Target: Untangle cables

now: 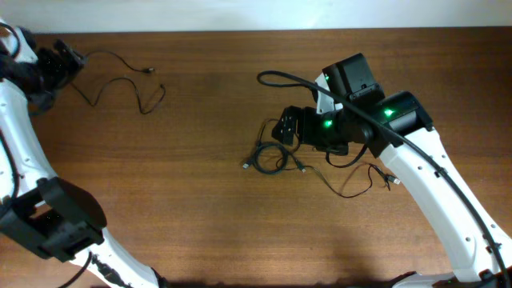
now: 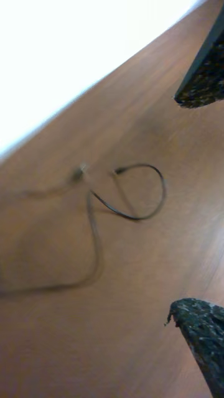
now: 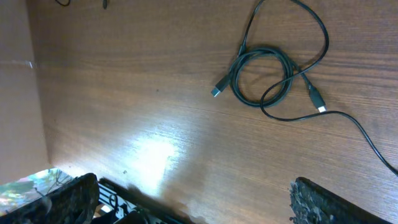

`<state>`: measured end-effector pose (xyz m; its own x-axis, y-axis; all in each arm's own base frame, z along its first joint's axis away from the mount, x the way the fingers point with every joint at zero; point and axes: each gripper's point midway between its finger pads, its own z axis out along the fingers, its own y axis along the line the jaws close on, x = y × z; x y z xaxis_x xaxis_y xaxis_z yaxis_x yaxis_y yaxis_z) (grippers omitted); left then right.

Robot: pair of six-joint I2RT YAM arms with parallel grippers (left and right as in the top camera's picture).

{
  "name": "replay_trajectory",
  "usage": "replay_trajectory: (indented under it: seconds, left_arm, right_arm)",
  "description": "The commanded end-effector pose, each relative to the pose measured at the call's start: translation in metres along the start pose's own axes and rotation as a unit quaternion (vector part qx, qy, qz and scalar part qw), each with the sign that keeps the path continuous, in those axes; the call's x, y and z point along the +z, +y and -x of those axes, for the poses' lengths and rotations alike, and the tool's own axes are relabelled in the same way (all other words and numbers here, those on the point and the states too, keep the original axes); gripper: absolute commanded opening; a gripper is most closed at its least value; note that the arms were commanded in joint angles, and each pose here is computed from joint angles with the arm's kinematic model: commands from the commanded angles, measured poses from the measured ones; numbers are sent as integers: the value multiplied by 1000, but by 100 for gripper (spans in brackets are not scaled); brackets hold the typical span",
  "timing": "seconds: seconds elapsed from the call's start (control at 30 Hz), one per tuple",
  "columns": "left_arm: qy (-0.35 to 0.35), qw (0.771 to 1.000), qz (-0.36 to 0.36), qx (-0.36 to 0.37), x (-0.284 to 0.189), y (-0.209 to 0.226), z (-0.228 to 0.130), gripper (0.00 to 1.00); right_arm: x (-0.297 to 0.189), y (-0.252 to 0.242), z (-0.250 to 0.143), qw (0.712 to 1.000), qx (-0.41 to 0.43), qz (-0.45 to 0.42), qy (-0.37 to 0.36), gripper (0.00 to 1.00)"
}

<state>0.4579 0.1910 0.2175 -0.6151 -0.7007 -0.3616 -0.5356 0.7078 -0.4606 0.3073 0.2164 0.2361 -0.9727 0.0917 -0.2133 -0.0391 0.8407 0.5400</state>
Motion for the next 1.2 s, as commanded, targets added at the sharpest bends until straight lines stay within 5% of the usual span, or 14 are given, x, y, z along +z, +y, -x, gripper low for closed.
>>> replay_trajectory:
  seconds: [0.0, 0.1, 0.2, 0.47, 1.0, 1.17]
  left_arm:
    - [45, 990, 64, -118, 50, 33, -33, 99]
    - [37, 992, 54, -108, 78, 35, -40, 100]
    - [0, 994, 32, -109, 103, 33, -34, 88]
    - [-60, 966, 69, -241, 123, 60, -30, 90]
    - [-71, 967, 29, -241, 174, 64, -21, 84]
    - [-108, 968, 3, -229, 171, 56, 0, 40]
  right_arm:
    - [-1, 1, 2, 1000, -8, -2, -4, 98]
    - [-1, 1, 1, 1000, -7, -3, -2, 98]
    - [-1, 0, 0, 1000, -6, -5, 1, 98]
    - [-1, 0, 0, 1000, -6, -5, 0, 98]
    - [-1, 0, 1, 1000, -7, -4, -1, 98]
    - [-1, 0, 1, 1000, -7, -4, -1, 98]
